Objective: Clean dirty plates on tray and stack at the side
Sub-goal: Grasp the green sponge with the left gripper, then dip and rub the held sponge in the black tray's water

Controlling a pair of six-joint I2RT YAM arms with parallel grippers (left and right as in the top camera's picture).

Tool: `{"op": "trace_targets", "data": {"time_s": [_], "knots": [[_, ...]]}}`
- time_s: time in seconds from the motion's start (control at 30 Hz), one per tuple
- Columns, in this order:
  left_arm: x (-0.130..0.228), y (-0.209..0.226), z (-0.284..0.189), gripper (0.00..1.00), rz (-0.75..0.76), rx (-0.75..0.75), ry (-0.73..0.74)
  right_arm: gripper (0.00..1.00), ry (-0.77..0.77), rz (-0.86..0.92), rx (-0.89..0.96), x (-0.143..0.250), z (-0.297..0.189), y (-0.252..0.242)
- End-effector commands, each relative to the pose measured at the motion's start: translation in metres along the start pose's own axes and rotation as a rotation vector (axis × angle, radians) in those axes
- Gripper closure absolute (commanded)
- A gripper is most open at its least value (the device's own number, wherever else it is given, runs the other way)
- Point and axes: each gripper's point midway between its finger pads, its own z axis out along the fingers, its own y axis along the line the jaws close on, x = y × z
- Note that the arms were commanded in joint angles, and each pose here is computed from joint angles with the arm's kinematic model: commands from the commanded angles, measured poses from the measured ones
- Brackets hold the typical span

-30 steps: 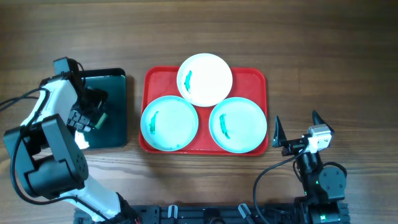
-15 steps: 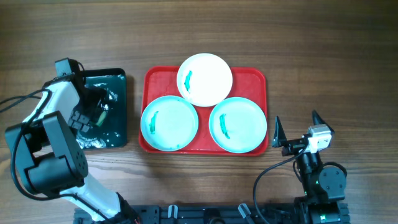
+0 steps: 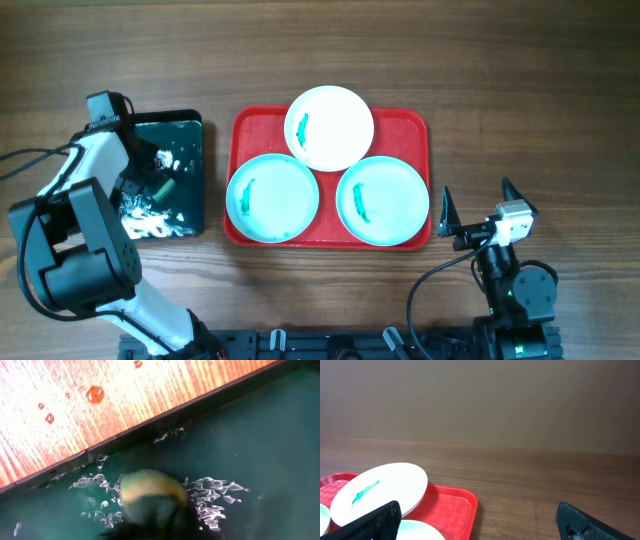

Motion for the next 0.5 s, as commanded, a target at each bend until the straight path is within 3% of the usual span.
{"op": "trace_targets", "data": {"time_s": [0.0,0.1,0.23,0.3,0.33,0.4,0.47], "knots": [[0.014,0.007,0.007,0.0,0.005,-0.022,0.063,0.0,-0.005,-0.011,0.012,-0.001,0.0,-0.002],[0.028,0.007,0.006,0.0,0.009,-0.007,0.134,0.0,-0.005,-0.011,0.012,-0.001,0.0,-0.002],[0.007,0.003,0.007,0.0,0.0,-0.009,0.032,0.0,-0.005,-0.011,0.012,-0.001,0.0,-0.002],[0.005,0.001,0.008,0.23,-0.003,0.0,0.021,0.0,-0.005,-0.011,0.012,-0.001,0.0,-0.002],[0.005,0.001,0.008,0.55,-0.003,-0.001,0.022,0.0,-0.005,-0.011,0.012,-0.001,0.0,-0.002],[0.007,0.004,0.008,0.92,0.0,-0.011,0.03,0.0,-0.005,-0.011,0.012,-0.001,0.0,-0.002],[0.009,0.006,0.007,0.96,0.003,-0.022,0.039,0.01,-0.005,-0.011,0.012,-0.001,0.0,-0.002]]}}
